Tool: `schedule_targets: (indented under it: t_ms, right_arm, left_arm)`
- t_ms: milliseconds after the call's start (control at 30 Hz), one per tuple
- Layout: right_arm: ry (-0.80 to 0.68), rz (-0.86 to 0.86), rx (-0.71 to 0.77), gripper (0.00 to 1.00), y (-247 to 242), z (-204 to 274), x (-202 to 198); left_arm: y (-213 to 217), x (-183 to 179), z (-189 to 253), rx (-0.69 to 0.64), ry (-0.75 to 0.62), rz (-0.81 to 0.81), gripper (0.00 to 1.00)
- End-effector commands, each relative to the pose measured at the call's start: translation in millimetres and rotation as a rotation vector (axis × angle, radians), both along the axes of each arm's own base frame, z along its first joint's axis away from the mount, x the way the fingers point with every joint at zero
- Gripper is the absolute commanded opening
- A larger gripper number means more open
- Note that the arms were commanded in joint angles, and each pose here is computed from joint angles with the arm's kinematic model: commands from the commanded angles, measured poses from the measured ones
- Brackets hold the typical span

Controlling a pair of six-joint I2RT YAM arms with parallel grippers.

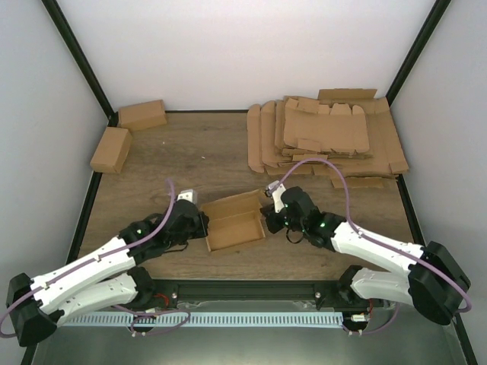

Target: Fold the paper box

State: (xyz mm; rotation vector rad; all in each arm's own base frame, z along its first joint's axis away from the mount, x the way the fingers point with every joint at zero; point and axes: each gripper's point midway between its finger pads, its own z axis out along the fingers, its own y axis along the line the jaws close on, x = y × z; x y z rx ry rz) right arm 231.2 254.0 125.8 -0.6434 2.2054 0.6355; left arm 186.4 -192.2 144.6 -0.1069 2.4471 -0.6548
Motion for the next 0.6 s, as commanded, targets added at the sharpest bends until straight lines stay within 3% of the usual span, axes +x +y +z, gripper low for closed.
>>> schedule_targets:
  t_ms: [0,267,567]
  right_arm:
    - [-0.014,-0.032,0.03,0.01,3,4,-5]
    - [-0.082,-0.131,0.044,0.01,1,15,13]
    - [-0.079,-0.3,0.031,0.01,-11,13,26]
  left_arm:
    - [-2,19,33,0.014,-0.131,0.008,0.04]
    - [-9,38,60,0.048,-0.244,0.01,0.04]
    - [-14,34,33,0.008,-0.236,-0.018,0.04]
